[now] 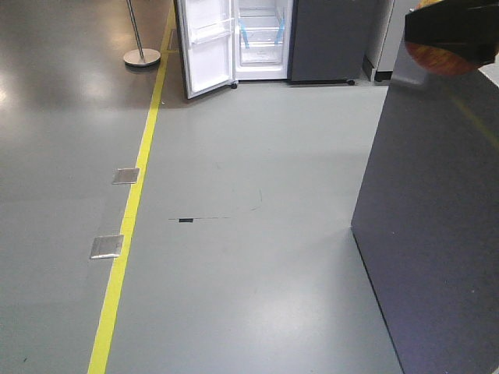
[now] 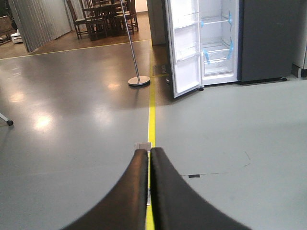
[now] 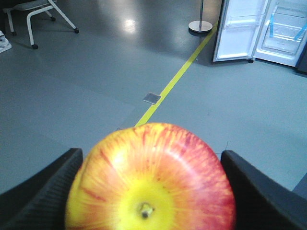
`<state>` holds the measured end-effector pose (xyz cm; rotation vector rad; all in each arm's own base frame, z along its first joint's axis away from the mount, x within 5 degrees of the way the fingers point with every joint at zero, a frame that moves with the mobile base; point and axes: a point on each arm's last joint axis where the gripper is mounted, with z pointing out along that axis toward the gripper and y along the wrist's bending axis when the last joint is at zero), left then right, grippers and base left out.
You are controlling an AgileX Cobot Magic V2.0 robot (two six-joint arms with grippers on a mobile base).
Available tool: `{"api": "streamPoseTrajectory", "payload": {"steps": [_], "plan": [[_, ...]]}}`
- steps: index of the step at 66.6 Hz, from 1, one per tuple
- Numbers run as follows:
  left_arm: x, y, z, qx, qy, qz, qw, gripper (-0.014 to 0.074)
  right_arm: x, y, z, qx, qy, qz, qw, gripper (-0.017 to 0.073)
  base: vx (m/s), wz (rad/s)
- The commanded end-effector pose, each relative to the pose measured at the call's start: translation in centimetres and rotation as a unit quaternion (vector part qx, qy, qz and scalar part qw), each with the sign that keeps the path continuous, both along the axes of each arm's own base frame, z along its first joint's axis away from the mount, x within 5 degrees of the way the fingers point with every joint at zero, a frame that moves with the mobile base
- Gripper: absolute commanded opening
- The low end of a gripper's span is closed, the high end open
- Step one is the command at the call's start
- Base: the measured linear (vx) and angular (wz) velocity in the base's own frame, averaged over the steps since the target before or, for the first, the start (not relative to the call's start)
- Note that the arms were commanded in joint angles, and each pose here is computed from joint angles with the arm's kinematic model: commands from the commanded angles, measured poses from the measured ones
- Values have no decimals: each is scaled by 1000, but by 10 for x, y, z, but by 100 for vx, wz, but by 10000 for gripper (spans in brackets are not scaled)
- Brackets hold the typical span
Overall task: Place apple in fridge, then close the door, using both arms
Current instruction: 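Drive the base along the yellow floor line toward the open fridge, then keep driving toward the open fridge with the apple held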
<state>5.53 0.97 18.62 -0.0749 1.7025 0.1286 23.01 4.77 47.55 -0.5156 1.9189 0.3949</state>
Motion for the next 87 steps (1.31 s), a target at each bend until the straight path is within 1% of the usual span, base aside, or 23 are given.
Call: {"api": "streamPoseTrajectory", "payload": {"steps": [1,87], "plan": [[0,-2,1,-2,-31,-12,999,-8,-8,-2,21,22,-56,-13,998,186,12,3],[0,-2,1,-2,-31,-12,999,-8,-8,-2,21,22,-56,-13,998,186,12,4]]}}
